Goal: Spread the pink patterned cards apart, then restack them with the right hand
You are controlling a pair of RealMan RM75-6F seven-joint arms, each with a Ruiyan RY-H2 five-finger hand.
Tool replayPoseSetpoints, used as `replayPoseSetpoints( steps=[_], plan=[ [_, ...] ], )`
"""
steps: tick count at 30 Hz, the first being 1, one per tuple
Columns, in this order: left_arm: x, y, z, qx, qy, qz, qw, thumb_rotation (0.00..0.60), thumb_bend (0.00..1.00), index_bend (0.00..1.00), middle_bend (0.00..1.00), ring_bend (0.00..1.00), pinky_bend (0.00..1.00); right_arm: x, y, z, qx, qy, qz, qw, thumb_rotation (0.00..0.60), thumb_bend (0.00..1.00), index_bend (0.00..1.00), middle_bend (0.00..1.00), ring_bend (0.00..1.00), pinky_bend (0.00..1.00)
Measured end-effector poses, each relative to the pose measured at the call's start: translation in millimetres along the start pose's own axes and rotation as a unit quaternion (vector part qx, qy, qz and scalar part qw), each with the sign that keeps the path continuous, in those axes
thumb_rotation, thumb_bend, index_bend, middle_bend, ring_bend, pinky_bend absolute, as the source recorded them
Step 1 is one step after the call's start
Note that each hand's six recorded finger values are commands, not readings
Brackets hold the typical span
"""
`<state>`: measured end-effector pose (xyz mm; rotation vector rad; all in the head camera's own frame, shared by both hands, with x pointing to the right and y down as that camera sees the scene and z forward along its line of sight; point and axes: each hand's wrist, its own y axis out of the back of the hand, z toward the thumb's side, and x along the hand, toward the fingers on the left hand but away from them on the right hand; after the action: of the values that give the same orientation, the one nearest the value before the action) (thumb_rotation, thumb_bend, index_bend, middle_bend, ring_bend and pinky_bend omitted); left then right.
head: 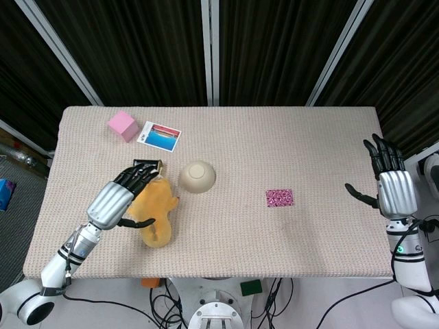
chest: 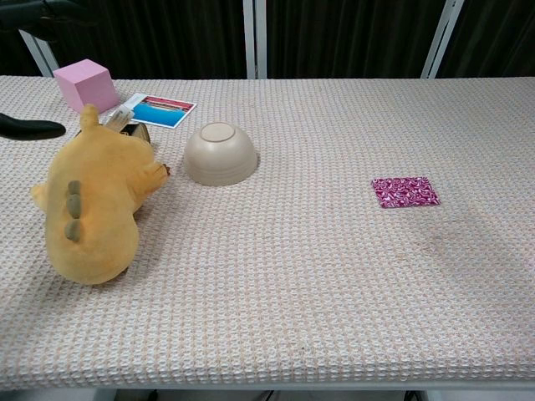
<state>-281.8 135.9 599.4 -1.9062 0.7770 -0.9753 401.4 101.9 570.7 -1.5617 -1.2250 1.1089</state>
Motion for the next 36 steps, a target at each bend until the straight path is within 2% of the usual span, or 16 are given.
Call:
replayPoseSetpoints(
  steps=[3,5,6,7,8,9,10,12,13,15,18,21,25,27,31,36],
  plan=[
    [-3,7,-10,0.008,0.02,0.012,0.9997,0.331,0.12,0.03,0.04,0.0,0.14,2,-2,4,0.014,0.004,0.015,0.9998,0.582,0.39,0.0,0.0,0.0,0.0],
    [-7,10,-18,0.009,0.036,0.018,0.9991,0.328,0.13,0.03,0.04,0.0,0.14,3,-3,9,0.029,0.009,0.026,0.9992,0.584,0.41,0.0,0.06,0.03,0.04],
    [-10,12,-25,0.01,0.049,0.021,0.9985,0.327,0.13,0.03,0.04,0.0,0.14,4,-3,12,0.037,0.012,0.03,0.9988,0.59,0.45,0.0,0.15,0.1,0.14],
    [-13,14,-30,0.011,0.059,0.023,0.9979,0.328,0.13,0.03,0.04,0.0,0.14,4,-4,16,0.047,0.014,0.036,0.9981,0.596,0.53,0.0,0.32,0.28,0.32],
    [-16,16,-35,0.012,0.069,0.026,0.9972,0.328,0.13,0.03,0.04,0.0,0.14,4,-4,20,0.054,0.016,0.041,0.9976,0.6,0.59,0.0,0.44,0.4,0.44],
    [-20,19,-43,0.013,0.084,0.029,0.996,0.328,0.13,0.03,0.04,0.0,0.14,4,-4,24,0.06,0.018,0.046,0.997,0.6,0.67,0.0,0.61,0.58,0.59],
    [-24,22,-49,0.015,0.095,0.032,0.9949,0.328,0.13,0.03,0.04,0.0,0.14,5,-6,28,0.065,0.02,0.057,0.996,0.6,0.73,0.0,0.76,0.71,0.69],
    [-33,30,-62,0.018,0.119,0.041,0.9919,0.328,0.13,0.03,0.04,0.0,0.14,5,-10,32,0.069,0.021,0.081,0.9941,0.6,0.78,0.0,0.9,0.83,0.8],
    [-38,33,-68,0.02,0.129,0.044,0.9905,0.324,0.13,0.03,0.04,0.0,0.14,6,-14,34,0.07,0.02,0.102,0.9921,0.6,0.8,0.0,0.93,0.87,0.84],
    [-48,40,-80,0.023,0.15,0.052,0.987,0.326,0.13,0.03,0.04,0.0,0.14,8,-22,35,0.072,0.019,0.14,0.9873,0.6,0.81,0.0,0.95,0.89,0.85],
    [-61,47,-95,0.024,0.18,0.06,0.9816,0.329,0.13,0.03,0.04,0.0,0.14,14,-38,37,0.078,0.017,0.216,0.973,0.6,0.81,0.0,0.96,0.9,0.85],
    [-75,52,-110,0.031,0.212,0.068,0.9744,0.33,0.13,0.03,0.04,0.0,0.14,22,-55,39,0.091,0.016,0.293,0.9517,0.6,0.82,0.0,0.97,0.91,0.86],
    [-92,53,-127,0.035,0.247,0.072,0.9656,0.329,0.13,0.03,0.04,0.0,0.14,30,-77,44,0.096,0.015,0.364,0.9263,0.6,0.96,0.0,0.98,0.92,0.86],
    [-98,49,-131,0.034,0.256,0.067,0.9636,0.33,0.13,0.03,0.04,0.0,0.14,32,-85,48,0.092,0.017,0.387,0.9174,0.6,1.0,0.0,0.99,0.92,0.86],
    [-105,40,-136,0.031,0.268,0.056,0.9613,0.332,0.13,0.03,0.04,0.0,0.14,31,-104,59,0.081,0.03,0.427,0.9,0.6,1.0,0.0,1.0,0.93,0.87],
    [-107,35,-139,0.024,0.272,0.053,0.9604,0.334,0.13,0.03,0.04,0.0,0.14,25,-118,66,0.067,0.028,0.452,0.8892,0.6,1.0,0.0,1.0,0.98,0.9]
  ],
)
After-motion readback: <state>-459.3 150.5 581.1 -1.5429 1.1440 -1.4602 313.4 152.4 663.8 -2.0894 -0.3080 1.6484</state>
